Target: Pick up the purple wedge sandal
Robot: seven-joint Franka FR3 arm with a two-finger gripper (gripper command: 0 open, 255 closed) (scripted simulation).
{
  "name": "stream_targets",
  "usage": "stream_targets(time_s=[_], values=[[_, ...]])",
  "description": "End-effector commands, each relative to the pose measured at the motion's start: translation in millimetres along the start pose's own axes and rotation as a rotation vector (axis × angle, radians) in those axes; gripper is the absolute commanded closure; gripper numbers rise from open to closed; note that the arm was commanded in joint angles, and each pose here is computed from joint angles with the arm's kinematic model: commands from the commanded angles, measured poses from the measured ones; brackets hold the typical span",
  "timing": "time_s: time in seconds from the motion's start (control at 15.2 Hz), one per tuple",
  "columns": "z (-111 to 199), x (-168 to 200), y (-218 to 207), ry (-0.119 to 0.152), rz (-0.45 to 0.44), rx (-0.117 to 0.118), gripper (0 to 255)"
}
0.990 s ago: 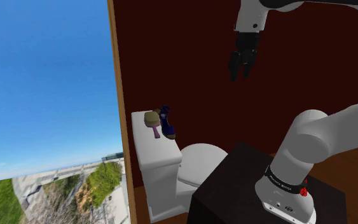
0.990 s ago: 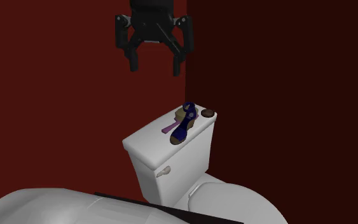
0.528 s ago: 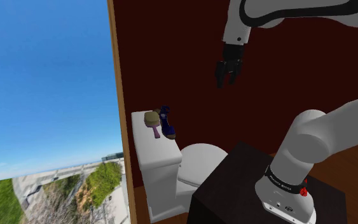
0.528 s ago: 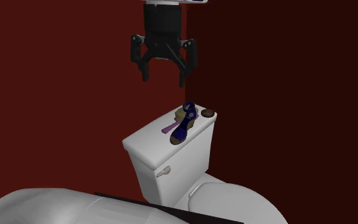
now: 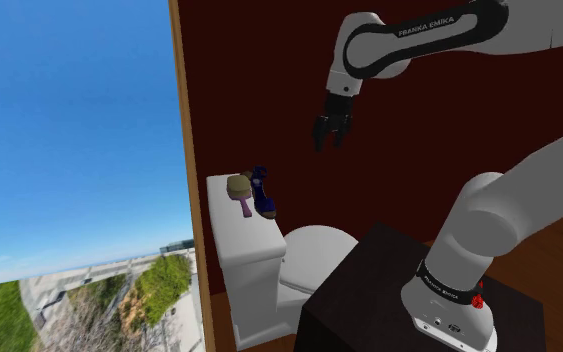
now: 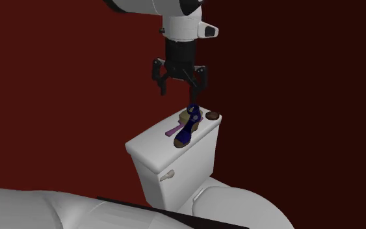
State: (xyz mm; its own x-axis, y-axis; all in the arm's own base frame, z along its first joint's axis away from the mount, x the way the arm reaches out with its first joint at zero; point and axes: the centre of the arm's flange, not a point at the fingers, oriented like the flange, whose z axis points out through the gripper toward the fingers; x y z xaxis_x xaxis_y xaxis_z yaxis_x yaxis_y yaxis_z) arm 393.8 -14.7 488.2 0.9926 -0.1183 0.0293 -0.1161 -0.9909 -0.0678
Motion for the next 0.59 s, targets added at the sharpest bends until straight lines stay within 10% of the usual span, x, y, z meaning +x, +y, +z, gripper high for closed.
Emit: stream_targets(time_s=[0.0, 0.53], values=[[19, 17, 0, 0.021, 0.001, 0.011, 0], [83, 90, 3, 0.089, 0.001, 0.057, 0]])
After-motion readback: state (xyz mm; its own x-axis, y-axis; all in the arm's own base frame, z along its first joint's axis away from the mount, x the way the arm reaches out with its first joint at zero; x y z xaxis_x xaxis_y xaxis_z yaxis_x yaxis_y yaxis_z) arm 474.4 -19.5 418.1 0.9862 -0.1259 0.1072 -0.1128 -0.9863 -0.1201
